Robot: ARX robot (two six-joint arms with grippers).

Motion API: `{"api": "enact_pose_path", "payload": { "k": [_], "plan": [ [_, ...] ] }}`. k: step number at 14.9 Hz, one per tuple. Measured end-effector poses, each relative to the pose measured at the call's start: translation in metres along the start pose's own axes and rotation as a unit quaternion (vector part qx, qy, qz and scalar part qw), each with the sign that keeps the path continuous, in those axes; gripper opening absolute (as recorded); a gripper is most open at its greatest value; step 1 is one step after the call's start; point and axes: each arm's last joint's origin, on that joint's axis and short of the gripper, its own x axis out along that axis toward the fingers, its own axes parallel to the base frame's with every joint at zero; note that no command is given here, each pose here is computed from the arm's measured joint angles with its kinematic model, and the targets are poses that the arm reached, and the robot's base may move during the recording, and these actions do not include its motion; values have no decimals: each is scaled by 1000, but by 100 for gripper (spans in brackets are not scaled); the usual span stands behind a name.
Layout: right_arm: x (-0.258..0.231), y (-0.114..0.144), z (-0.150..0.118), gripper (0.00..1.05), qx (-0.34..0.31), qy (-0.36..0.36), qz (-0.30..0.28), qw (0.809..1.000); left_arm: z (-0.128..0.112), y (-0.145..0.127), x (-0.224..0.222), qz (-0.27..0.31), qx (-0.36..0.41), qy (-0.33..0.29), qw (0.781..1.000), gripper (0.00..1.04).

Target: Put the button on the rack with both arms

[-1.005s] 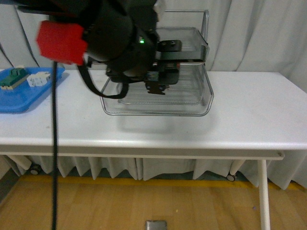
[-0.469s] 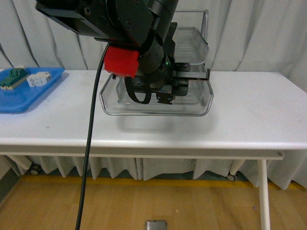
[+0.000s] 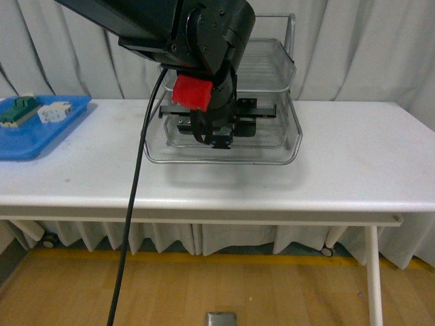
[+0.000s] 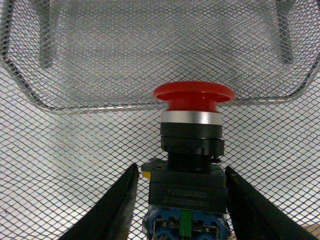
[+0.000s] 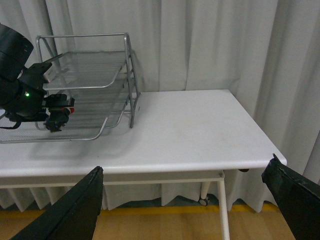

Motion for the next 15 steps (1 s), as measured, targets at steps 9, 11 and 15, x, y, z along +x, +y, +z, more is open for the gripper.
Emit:
{"api": "enact_pose_path", "payload": {
  "k": [9, 11, 15],
  "plan": [
    [0, 0, 0, 98, 0, 0, 0, 1000, 42, 16, -154, -128, -45, -240, 961, 98],
    [0, 0, 0, 98, 0, 0, 0, 1000, 31, 38, -194, -113, -43, -270, 955, 98],
    [0, 0, 0, 98, 0, 0, 0, 1000, -50, 122, -249, 57, -36, -407, 911, 53]
  ]
}}
